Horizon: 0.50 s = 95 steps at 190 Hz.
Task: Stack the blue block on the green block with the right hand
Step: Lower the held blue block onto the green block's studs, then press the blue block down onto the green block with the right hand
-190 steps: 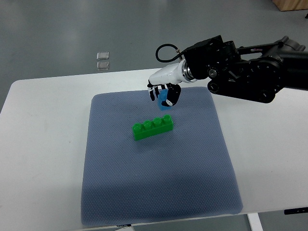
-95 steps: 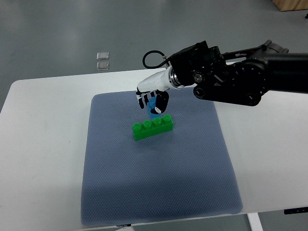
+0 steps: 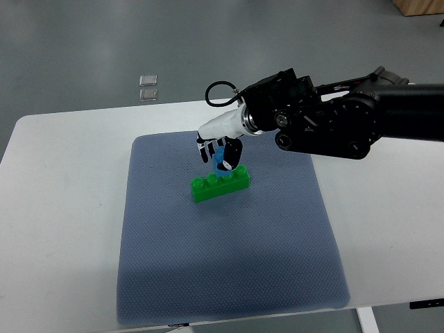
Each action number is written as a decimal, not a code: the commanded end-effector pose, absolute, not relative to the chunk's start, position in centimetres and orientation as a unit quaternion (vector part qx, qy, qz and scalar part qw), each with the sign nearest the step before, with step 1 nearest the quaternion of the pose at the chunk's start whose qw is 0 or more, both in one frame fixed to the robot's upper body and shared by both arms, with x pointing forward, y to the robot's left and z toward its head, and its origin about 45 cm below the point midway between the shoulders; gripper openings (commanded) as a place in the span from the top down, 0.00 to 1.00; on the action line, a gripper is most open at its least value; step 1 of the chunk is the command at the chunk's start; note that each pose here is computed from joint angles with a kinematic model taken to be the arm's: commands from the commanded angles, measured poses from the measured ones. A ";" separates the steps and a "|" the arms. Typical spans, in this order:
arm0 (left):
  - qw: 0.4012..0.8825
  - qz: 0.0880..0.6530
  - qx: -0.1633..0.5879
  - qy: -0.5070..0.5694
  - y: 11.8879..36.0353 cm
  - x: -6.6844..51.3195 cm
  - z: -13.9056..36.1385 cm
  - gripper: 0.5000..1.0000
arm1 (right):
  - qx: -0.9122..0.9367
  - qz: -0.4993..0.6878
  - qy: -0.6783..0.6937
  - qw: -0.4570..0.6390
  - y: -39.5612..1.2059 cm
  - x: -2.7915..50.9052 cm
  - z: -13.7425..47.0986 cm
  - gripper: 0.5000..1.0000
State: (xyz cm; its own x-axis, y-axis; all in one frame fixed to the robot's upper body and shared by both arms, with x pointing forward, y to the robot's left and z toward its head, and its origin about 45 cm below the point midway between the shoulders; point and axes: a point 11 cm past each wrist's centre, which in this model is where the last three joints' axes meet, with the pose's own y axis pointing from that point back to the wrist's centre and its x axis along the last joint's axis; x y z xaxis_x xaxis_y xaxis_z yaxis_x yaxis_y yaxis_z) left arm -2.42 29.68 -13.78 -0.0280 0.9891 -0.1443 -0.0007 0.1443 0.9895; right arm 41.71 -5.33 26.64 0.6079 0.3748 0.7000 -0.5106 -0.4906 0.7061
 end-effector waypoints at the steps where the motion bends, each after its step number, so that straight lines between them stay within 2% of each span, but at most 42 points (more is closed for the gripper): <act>1: 0.527 0.469 0.456 0.542 29.7 -2.4 -13.8 0.00 | 0.744 0.437 -0.047 0.503 -5.6 41.6 26.2 0.78; 95: 0.527 0.470 0.456 0.542 29.7 -2.4 -13.8 0.00 | 0.747 0.429 -0.051 0.506 -6.0 41.7 25.4 0.78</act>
